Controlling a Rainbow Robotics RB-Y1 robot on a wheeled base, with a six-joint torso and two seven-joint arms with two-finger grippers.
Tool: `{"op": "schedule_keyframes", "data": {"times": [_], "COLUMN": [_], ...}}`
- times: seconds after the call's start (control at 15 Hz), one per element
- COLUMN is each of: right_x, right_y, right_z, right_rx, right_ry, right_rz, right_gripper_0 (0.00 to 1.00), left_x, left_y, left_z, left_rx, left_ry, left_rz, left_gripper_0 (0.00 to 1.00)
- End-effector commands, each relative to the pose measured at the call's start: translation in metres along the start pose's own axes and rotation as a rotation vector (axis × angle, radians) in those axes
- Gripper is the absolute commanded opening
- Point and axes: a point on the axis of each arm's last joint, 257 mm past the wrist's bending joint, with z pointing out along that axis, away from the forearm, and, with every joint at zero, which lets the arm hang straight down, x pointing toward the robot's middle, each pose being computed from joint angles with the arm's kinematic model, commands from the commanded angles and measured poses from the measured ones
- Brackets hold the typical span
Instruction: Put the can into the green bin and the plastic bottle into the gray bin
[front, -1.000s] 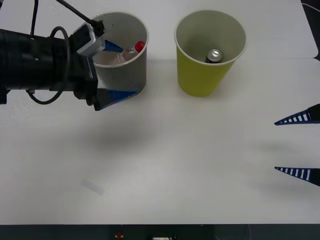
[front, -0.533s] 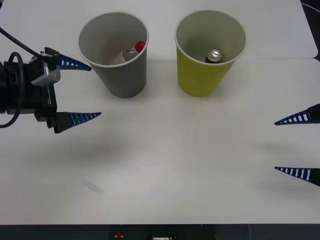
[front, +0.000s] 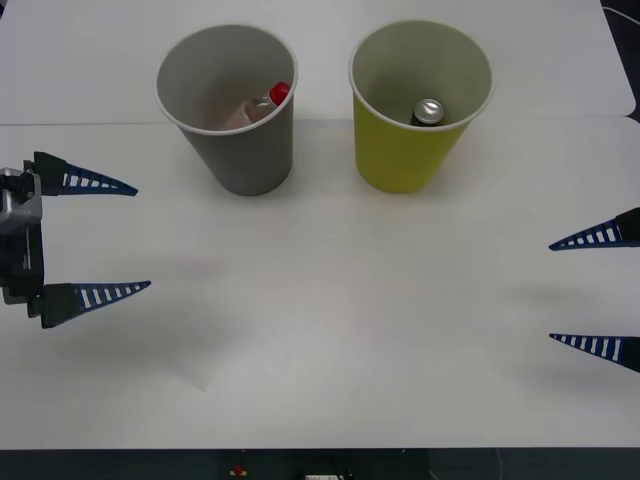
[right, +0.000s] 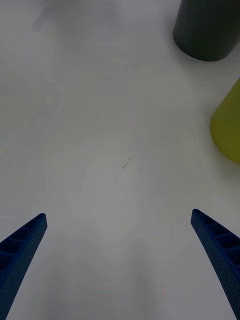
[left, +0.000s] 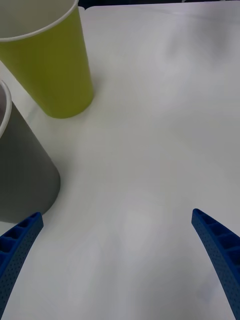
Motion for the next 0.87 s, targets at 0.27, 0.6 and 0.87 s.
{"op": "schedule_keyframes", "data": {"times": [0.27, 0.6, 0.87], "right_x": [0.0000, 0.0000, 0.0000], "right_y": [0.0000, 0.0000, 0.0000], "right_z": [0.0000, 0.0000, 0.0000], "right_rx": [0.000, 0.000, 0.000], "right_ry": [0.000, 0.000, 0.000], "right_rz": [0.000, 0.000, 0.000], "right_gripper_0": [1.00, 1.00, 1.00], "left_x": [0.0102, 0.0135, 0.0141], "left_y": [-0.0157, -0.0170, -0.0168], "left_z": [-0.0130, -0.0180, -0.0182], "left_rx": [0.061, 0.067, 0.067], "left_ry": [-0.007, 0.009, 0.012], "left_rz": [-0.022, -0.002, 0.003], "left_gripper_0": [1.00, 1.00, 1.00]}}
